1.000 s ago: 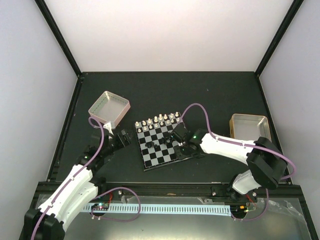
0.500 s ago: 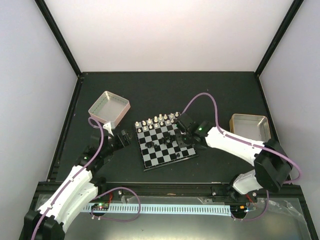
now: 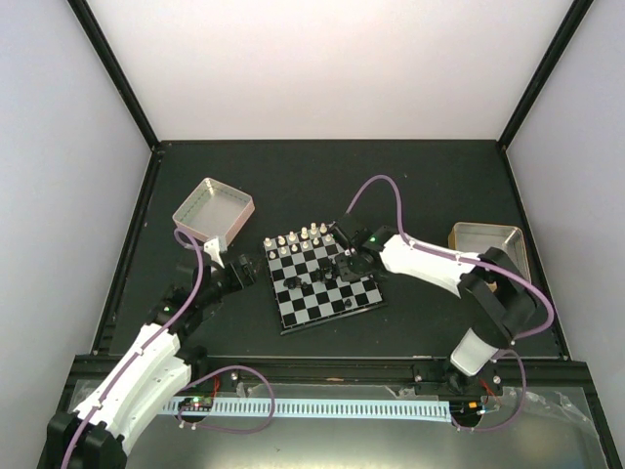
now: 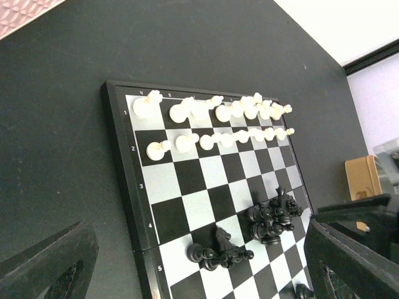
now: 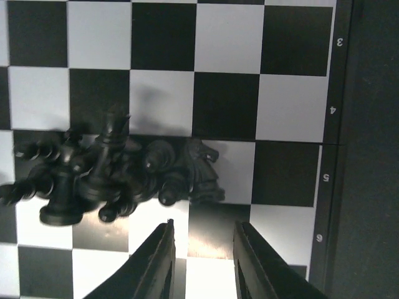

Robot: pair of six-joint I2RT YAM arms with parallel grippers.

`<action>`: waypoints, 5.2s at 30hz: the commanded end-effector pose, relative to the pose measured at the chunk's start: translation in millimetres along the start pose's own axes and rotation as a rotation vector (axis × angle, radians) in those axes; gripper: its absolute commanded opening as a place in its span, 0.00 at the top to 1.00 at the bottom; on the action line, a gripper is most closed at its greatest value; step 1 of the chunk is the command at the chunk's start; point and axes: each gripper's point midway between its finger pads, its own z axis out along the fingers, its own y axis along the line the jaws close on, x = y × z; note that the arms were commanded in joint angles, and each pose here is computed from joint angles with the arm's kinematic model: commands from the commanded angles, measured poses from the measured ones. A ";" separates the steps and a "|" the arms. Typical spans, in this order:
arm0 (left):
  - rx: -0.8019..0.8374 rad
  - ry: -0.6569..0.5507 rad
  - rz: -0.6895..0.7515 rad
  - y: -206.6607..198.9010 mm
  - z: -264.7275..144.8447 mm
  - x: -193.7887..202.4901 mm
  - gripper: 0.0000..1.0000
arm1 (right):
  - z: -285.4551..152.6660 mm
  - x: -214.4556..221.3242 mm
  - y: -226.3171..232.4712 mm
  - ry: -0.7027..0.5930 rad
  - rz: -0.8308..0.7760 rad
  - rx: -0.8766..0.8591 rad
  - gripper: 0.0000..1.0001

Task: Set up the chess pieces on the board
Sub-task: Pick up the chess piece from the chessboard, then place the chess piece on the chessboard, then adjust the chess piece on the chessboard.

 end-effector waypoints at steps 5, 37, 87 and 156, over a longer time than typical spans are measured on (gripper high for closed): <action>0.077 -0.025 0.052 -22.6 -5.3 -12.2 0.08 | 18.1 -19.2 0.7 -0.023 -0.048 0.049 0.76; 0.142 -0.033 0.097 -36.9 -11.9 -14.2 0.09 | 29.4 -27.0 -13.9 0.005 -0.109 0.044 0.92; 0.550 0.518 -0.076 -187.3 13.4 36.6 0.91 | -138.5 -20.0 101.8 -0.542 -0.447 -0.682 0.91; -0.298 0.752 0.219 -44.9 10.4 156.0 0.70 | -94.9 7.5 1.8 -0.442 0.220 -0.321 0.34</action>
